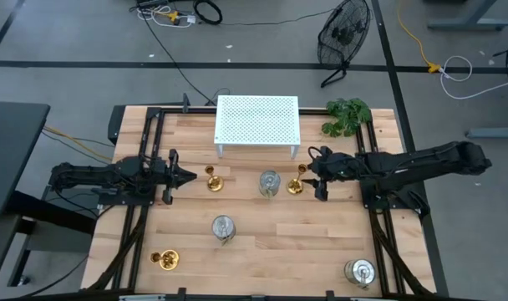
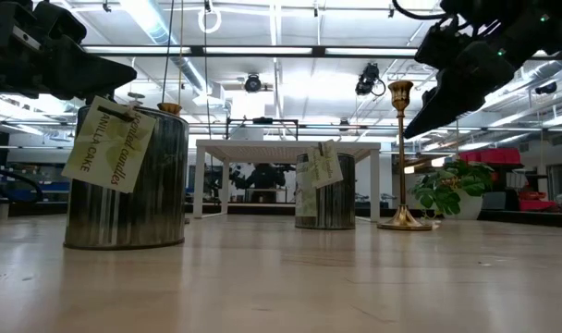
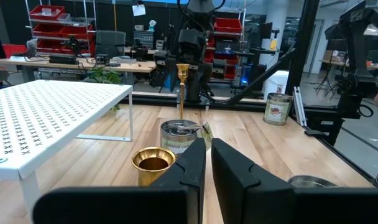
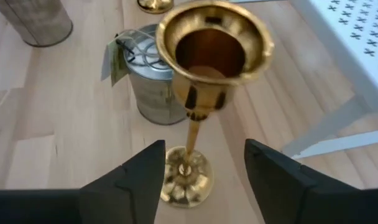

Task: Pick & Place candle stick holders
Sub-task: Put the right candle holder on the shelf

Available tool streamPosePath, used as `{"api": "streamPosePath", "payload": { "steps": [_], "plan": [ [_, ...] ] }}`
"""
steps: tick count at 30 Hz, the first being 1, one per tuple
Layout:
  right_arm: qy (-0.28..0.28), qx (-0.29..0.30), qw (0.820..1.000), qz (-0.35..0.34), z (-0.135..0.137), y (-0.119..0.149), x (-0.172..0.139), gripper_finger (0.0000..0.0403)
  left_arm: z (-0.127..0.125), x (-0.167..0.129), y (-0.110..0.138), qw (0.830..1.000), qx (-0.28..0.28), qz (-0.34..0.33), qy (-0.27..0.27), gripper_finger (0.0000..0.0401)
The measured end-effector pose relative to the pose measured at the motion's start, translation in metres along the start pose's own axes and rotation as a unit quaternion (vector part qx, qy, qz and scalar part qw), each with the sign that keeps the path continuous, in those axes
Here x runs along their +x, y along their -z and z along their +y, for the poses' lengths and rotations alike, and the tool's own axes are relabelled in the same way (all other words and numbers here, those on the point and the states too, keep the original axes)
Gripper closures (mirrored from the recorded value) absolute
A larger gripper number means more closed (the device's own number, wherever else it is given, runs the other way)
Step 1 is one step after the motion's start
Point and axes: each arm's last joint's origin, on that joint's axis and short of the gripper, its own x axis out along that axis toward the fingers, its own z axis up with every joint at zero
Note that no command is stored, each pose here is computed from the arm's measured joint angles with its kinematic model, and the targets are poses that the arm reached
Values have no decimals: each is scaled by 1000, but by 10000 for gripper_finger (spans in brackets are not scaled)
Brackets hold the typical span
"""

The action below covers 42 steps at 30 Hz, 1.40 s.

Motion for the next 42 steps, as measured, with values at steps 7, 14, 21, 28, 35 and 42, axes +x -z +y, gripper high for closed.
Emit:
{"api": "streamPosePath", "payload": {
  "steps": [7,14,21,28,35,42],
  "plan": [
    [-1,-1,1000,-6,2,-3,11,175,0,0,0,1000,0,0,0,369],
    [-1,-1,1000,-7,3,-3,16,192,0,0,0,1000,0,0,0,369],
    [-1,-1,1000,-10,3,-4,17,218,0,0,0,1000,0,0,0,369],
    [-2,0,1000,-16,3,-5,17,251,0,0,0,1000,0,0,0,369],
    [-2,0,1000,-16,3,-5,17,279,0,0,0,1000,0,0,0,369],
    [-2,0,1000,-16,3,-5,17,303,0,0,0,1000,0,0,0,369]
  ]
}}
